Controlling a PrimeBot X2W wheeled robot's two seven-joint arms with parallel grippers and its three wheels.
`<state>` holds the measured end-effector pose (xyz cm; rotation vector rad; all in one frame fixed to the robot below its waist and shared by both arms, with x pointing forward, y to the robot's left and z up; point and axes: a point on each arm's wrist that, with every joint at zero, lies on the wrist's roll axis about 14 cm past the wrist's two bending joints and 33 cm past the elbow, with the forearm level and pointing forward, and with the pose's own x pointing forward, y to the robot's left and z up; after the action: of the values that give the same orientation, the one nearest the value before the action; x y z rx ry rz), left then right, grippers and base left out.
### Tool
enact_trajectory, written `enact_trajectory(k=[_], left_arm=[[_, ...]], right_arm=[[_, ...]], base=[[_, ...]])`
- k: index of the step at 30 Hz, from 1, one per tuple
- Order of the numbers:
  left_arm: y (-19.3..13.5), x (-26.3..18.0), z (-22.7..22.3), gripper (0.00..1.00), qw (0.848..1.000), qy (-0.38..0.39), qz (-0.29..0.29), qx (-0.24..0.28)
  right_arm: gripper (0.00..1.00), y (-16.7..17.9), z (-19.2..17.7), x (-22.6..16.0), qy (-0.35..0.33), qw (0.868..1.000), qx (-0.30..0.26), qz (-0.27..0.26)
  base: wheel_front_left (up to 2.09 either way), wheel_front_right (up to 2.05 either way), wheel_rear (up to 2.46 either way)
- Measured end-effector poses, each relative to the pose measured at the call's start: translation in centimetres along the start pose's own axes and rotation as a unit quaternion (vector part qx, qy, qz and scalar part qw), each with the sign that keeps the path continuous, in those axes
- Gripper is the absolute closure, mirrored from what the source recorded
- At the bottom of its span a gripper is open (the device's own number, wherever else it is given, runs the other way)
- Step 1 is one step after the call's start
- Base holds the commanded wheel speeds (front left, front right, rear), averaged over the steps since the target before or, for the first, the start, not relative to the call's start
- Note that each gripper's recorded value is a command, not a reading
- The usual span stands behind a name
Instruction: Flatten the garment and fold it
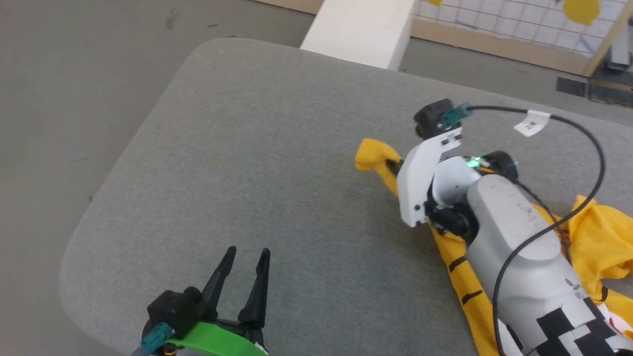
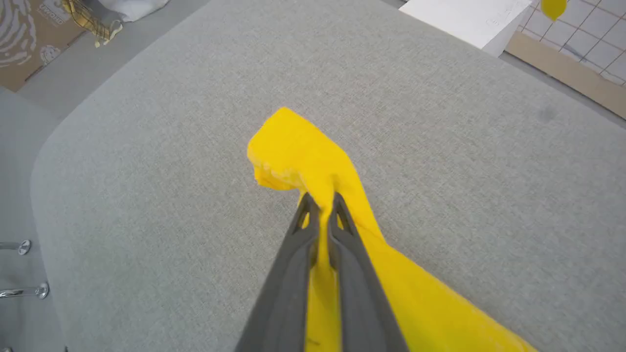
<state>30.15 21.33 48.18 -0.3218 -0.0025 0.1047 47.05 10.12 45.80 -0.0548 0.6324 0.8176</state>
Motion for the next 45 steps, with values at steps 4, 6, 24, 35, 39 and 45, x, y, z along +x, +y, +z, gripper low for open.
enact_trajectory(k=[4, 6, 24, 35, 39, 45], left_arm=[[0.7, -1.0, -0.2, 0.00, 1.000, 0.002, 0.019, -0.001], [1.1, -1.4, -0.1, 0.00, 1.000, 0.000, 0.028, -0.002], [-0.4, -1.0, 0.4, 0.00, 1.000, -0.013, -0.005, -0.003], [-2.2, -0.6, -0.1, 0.00, 0.999, -0.005, -0.044, 0.005], [-3.4, -0.1, 0.1, 0.00, 0.998, -0.010, -0.068, 0.013], [-5.0, 0.7, 0.5, 0.00, 0.995, -0.015, -0.095, 0.010]], right_arm=[[1.00, 3.6, -1.0, 1.7, 0.004, 0.998, 0.010, 0.055], [1.00, 4.8, -1.9, 2.3, 0.017, 0.997, 0.013, 0.071], [0.00, 1.0, 5.1, -1.0, -0.080, 0.996, 0.039, 0.015], [0.00, -15.6, 3.0, -12.3, -0.263, 0.936, 0.097, -0.214], [0.00, -19.4, -1.6, -17.5, -0.298, 0.901, 0.122, -0.291], [0.00, -19.2, -8.7, -24.6, -0.332, 0.852, 0.120, -0.385]], base=[[0.00, 0.00, 0.00], [0.00, 0.00, 0.00], [0.00, 0.00, 0.00], [0.00, 0.00, 0.00], [0.00, 0.00, 0.00], [0.00, 0.00, 0.00]])
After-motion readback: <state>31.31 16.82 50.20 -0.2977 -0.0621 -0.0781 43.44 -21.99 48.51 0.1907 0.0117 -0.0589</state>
